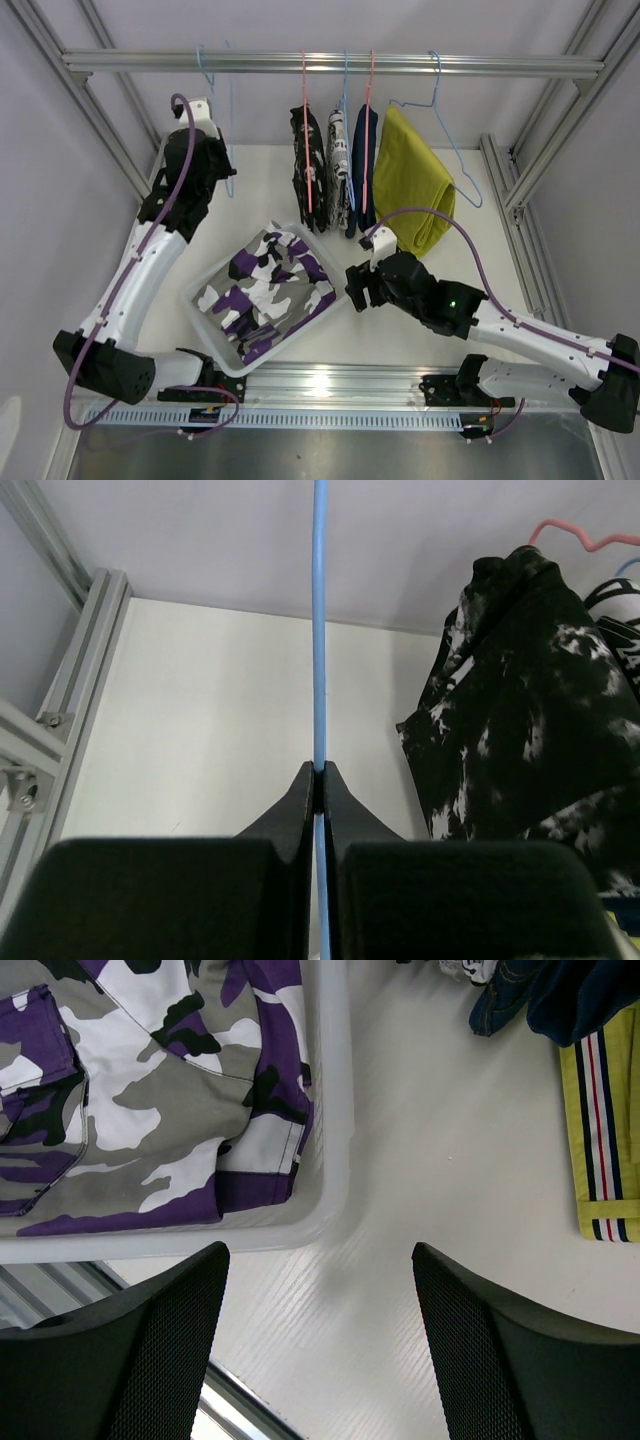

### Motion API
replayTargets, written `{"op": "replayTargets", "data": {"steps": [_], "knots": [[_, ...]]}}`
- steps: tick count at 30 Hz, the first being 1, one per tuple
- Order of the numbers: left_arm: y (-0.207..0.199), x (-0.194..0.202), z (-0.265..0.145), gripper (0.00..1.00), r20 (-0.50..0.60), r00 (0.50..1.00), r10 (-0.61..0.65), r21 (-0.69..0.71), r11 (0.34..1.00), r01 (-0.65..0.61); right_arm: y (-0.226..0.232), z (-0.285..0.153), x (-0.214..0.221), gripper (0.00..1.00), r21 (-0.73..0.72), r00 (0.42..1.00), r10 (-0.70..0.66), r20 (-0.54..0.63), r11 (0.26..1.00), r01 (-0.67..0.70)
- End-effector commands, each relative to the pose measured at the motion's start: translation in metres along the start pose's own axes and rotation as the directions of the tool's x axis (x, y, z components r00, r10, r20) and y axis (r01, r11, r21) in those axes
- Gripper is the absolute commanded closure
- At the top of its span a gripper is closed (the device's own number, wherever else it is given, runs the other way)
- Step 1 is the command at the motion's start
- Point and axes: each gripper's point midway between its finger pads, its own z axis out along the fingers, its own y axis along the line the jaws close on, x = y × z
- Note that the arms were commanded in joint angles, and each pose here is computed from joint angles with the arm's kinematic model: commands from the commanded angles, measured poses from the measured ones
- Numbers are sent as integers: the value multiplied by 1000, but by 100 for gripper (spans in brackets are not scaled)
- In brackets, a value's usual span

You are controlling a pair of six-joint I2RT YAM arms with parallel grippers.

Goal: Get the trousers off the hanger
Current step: Place the hanger at the clothesline.

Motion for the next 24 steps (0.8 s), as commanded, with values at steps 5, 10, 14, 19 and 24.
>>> {"op": "replayTargets", "data": {"steps": [5,10,14,19,24], "knots": [[8,-69,-49,99,176,984,-15,7,1000,14,8,-8,-12,21,-21,998,14,54,1000,-13],[13,-75,-50,100,184,983,9,-20,1000,-6,7,-9,-12,21,-8,998,7,57,1000,-6],[12,-77,-44,99,183,983,24,-31,999,-18,6,-8,-11,21,-2,998,8,57,1000,-8],[13,-89,-39,99,197,980,37,-47,998,-29,4,-6,-10,21,10,998,4,56,1000,-4],[14,-95,-31,100,186,982,42,-55,998,-33,3,-5,-10,21,17,999,4,54,1000,-5]]}}
